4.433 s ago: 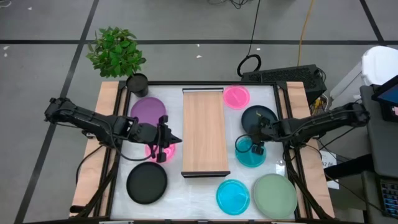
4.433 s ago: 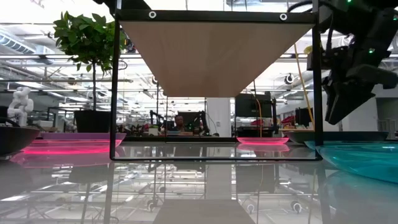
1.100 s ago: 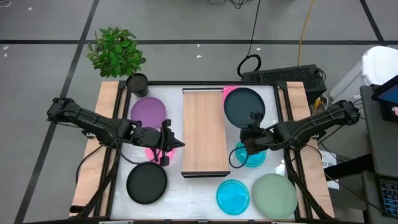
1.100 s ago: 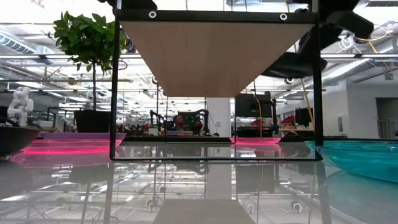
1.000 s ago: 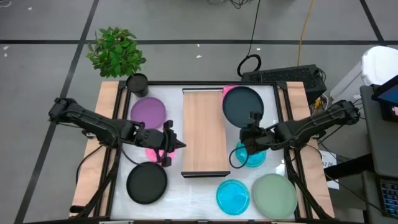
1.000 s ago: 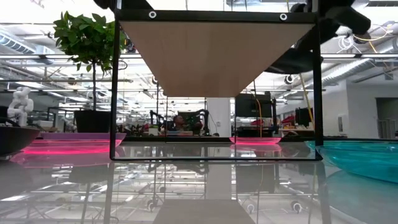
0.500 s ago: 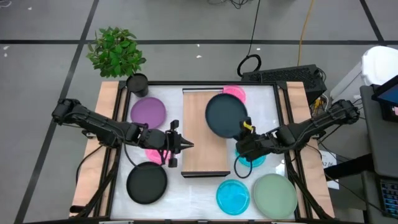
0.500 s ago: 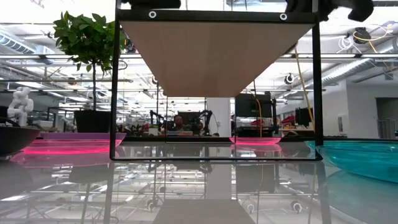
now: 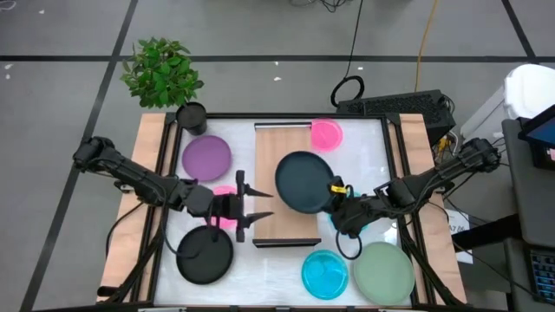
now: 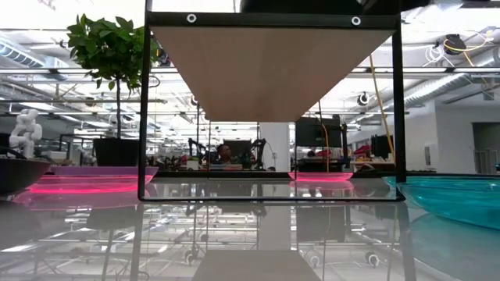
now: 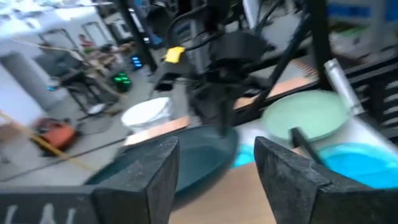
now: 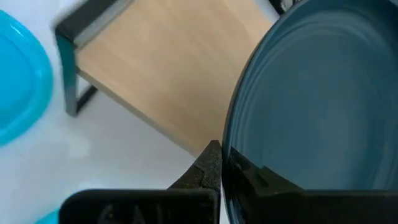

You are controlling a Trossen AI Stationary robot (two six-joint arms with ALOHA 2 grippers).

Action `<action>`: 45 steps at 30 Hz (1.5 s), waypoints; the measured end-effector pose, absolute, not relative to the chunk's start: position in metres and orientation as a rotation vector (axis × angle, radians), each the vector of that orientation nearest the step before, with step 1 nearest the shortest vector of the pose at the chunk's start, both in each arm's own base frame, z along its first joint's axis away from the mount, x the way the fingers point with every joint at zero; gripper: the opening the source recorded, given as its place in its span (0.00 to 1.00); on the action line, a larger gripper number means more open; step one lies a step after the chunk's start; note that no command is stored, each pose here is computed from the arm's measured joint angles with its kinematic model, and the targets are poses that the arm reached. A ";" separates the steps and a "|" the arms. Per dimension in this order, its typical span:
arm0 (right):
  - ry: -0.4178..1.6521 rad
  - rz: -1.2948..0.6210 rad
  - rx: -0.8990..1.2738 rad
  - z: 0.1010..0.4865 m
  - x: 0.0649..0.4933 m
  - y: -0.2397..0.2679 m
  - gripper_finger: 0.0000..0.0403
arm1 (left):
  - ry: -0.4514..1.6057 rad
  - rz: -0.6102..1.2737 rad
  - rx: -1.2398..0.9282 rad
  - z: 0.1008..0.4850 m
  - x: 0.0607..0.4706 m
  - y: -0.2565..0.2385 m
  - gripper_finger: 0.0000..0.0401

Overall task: Place and stack plates onto a shelf
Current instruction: Put the dark green plate on the shelf

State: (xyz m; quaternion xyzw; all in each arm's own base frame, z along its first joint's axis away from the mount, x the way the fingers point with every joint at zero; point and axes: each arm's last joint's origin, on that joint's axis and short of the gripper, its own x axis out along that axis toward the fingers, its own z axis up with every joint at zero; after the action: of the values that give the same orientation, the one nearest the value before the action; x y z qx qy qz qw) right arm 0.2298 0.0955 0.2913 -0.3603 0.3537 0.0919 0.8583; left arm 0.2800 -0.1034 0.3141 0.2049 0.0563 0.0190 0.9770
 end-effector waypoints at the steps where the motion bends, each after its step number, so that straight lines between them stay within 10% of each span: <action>1: 0.736 0.204 -0.751 0.291 0.231 0.096 0.00 | 0.116 0.053 0.429 0.314 0.280 -0.104 0.55; 27: 0.779 0.363 -0.869 0.267 0.250 0.108 0.00 | 0.850 -0.207 0.829 0.312 0.335 -0.130 0.44; 38: 0.773 0.371 -0.886 0.268 0.250 0.108 0.00 | 0.865 -0.298 0.913 0.312 0.335 -0.125 0.11; 45: 0.772 0.389 -0.925 0.267 0.249 0.108 0.00 | 0.886 -0.393 0.950 0.303 0.340 -0.123 0.06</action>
State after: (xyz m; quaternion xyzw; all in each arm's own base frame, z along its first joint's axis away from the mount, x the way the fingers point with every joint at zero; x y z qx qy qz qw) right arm 0.2495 0.1078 0.2672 -0.4322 0.3608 0.1819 0.8062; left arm 0.3399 -0.1232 0.3028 0.4392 0.4099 -0.1818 0.7785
